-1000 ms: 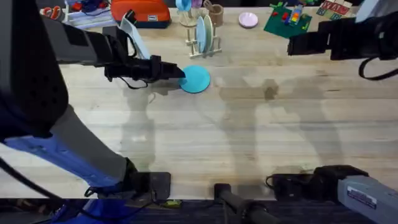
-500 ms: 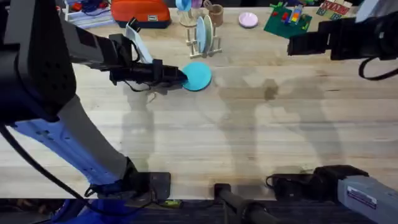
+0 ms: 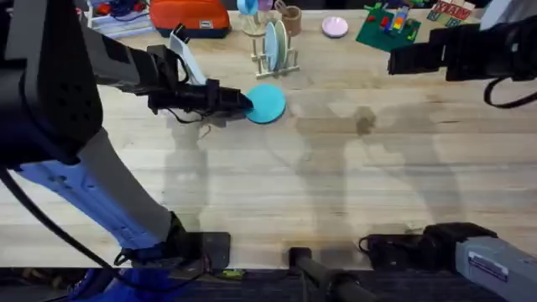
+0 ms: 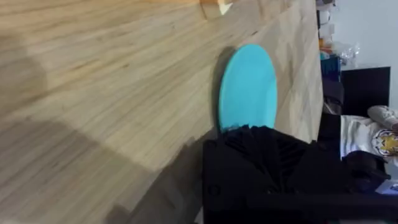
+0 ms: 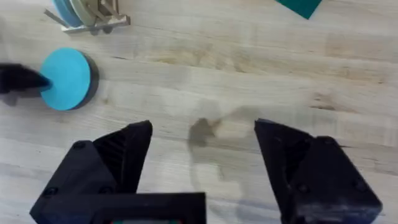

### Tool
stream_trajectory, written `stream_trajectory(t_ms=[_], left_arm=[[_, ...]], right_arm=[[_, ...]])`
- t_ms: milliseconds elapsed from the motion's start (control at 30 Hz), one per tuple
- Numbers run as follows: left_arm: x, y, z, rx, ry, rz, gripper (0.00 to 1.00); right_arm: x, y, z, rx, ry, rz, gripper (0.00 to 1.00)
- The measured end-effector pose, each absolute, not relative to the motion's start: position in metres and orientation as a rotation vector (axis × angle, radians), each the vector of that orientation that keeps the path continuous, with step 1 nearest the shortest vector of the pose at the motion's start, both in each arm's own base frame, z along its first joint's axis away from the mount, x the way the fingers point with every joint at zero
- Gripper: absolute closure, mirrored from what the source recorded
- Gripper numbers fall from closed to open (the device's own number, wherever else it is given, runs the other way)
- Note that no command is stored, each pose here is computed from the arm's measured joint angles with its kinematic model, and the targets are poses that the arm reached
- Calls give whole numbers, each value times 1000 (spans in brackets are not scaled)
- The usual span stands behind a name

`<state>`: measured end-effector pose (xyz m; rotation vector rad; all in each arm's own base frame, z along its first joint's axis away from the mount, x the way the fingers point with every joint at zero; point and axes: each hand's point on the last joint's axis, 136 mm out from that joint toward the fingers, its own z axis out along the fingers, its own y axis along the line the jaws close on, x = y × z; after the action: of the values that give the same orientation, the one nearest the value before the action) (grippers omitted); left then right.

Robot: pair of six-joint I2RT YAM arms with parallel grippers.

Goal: Pick up the plates from the table one by one and place each into a slot on the dish rack.

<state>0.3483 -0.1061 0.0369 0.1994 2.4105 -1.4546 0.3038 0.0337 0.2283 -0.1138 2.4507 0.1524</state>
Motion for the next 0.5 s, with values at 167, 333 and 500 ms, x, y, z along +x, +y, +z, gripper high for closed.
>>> stream_trajectory(t_ms=[167, 333, 500], left_arm=[[350, -106, 36, 156, 2441, -1451, 960], [351, -108, 34, 137, 2484, -1416, 960], [352, -116, 33, 170, 2506, -1390, 960]], right_arm=[[304, 34, 228, -114, 2451, 152, 7], [304, 34, 228, -114, 2451, 152, 7], [304, 34, 228, -114, 2451, 153, 7]])
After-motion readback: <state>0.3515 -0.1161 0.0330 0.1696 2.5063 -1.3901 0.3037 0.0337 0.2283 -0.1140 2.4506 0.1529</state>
